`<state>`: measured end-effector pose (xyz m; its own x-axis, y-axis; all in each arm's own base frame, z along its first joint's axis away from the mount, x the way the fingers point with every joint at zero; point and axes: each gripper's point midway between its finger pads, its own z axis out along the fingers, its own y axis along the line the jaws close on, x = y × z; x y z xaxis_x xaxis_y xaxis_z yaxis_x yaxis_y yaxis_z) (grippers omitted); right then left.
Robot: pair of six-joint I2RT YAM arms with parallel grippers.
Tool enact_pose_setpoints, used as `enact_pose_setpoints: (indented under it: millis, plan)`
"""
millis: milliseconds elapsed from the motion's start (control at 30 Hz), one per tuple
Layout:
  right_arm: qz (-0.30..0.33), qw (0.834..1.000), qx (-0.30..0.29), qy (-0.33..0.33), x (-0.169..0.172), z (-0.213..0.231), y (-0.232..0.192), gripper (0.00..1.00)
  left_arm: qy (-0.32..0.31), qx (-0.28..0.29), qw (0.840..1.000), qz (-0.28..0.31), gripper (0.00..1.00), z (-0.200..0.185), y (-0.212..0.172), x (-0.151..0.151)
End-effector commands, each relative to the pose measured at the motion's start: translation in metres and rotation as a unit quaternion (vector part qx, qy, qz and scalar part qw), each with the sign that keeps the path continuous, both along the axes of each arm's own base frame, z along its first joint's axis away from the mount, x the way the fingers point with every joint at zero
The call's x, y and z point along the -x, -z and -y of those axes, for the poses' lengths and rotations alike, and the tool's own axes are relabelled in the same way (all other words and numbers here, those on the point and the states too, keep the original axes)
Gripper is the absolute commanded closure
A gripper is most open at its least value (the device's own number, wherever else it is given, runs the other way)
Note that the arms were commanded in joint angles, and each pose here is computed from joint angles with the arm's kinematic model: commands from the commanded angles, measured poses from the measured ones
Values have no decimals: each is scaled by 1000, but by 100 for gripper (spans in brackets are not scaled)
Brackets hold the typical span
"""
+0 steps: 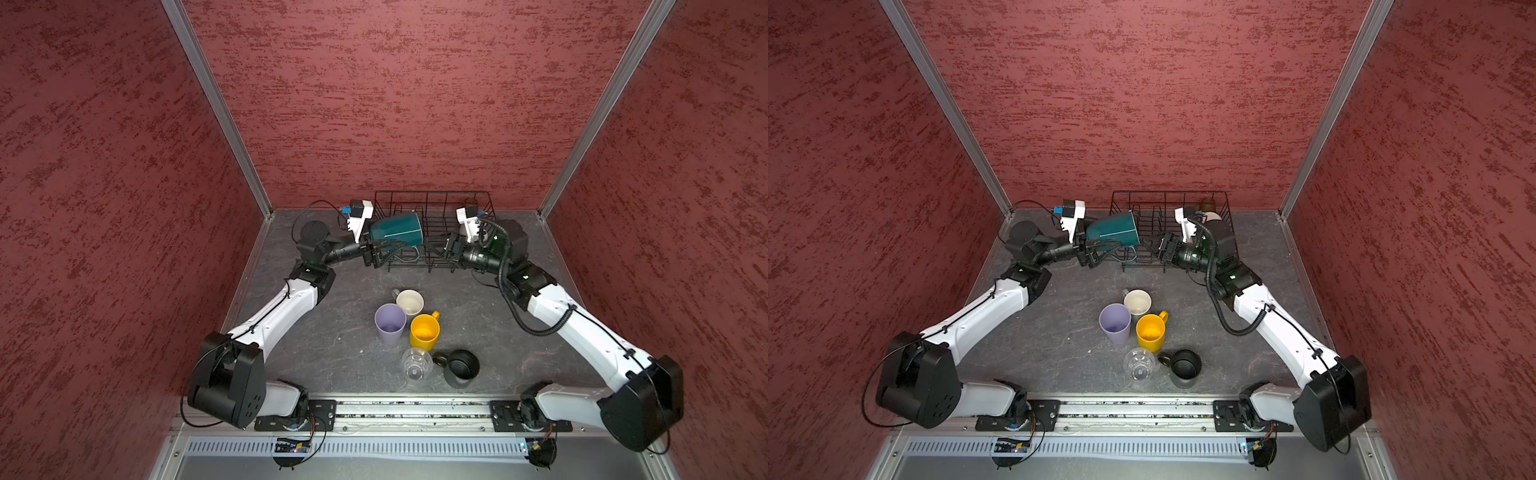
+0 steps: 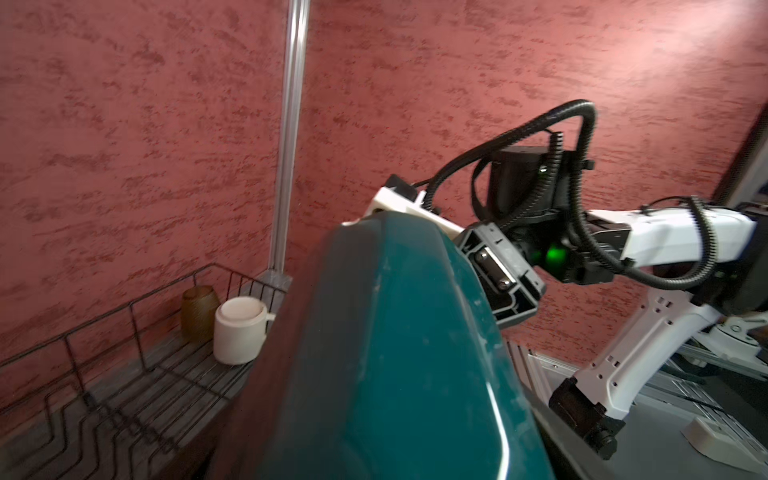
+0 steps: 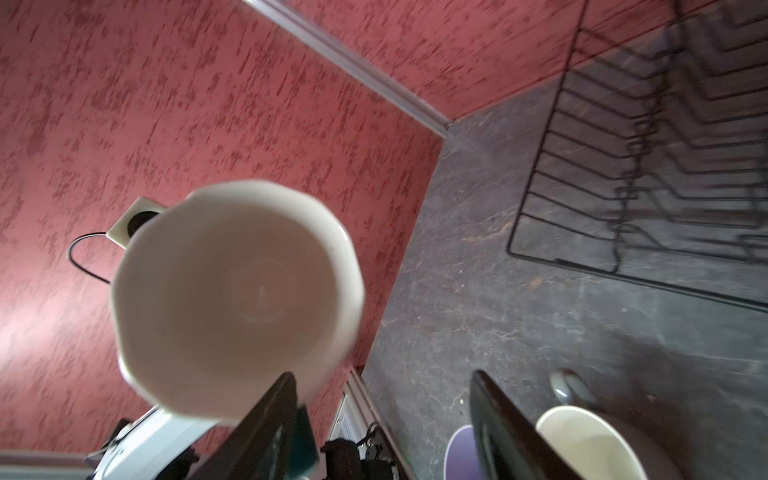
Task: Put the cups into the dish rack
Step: 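Open the right gripper and withdraw it while the left carries the mug rackward, then lower the green mug into the rack's far side with the left gripper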
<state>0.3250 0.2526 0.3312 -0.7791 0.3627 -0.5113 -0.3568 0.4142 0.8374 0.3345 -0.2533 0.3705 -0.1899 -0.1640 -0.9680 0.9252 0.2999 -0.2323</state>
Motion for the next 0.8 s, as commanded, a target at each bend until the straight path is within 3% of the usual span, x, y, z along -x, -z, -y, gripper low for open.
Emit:
enact_pose_setpoints:
  millis: [0, 167, 333, 600, 767]
  plan:
    - [-2, 992, 82, 96, -7, 42, 14, 23, -82, -41, 994, -55, 100, -11, 3, -33]
    - [21, 973, 147, 176, -4, 84, 8, 11, -133, -77, 981, -121, 100, -14, 13, -68]
    - [32, 964, 167, 203, 5, 101, 4, 3, -174, -107, 962, -180, 100, -14, 29, -103]
    - [21, 960, 170, 220, 19, 113, 16, 1, -221, -166, 917, -287, 100, -5, 69, -154]
    - [15, 959, 172, 223, 28, 118, 23, 1, -260, -218, 877, -340, 100, -6, 98, -183]
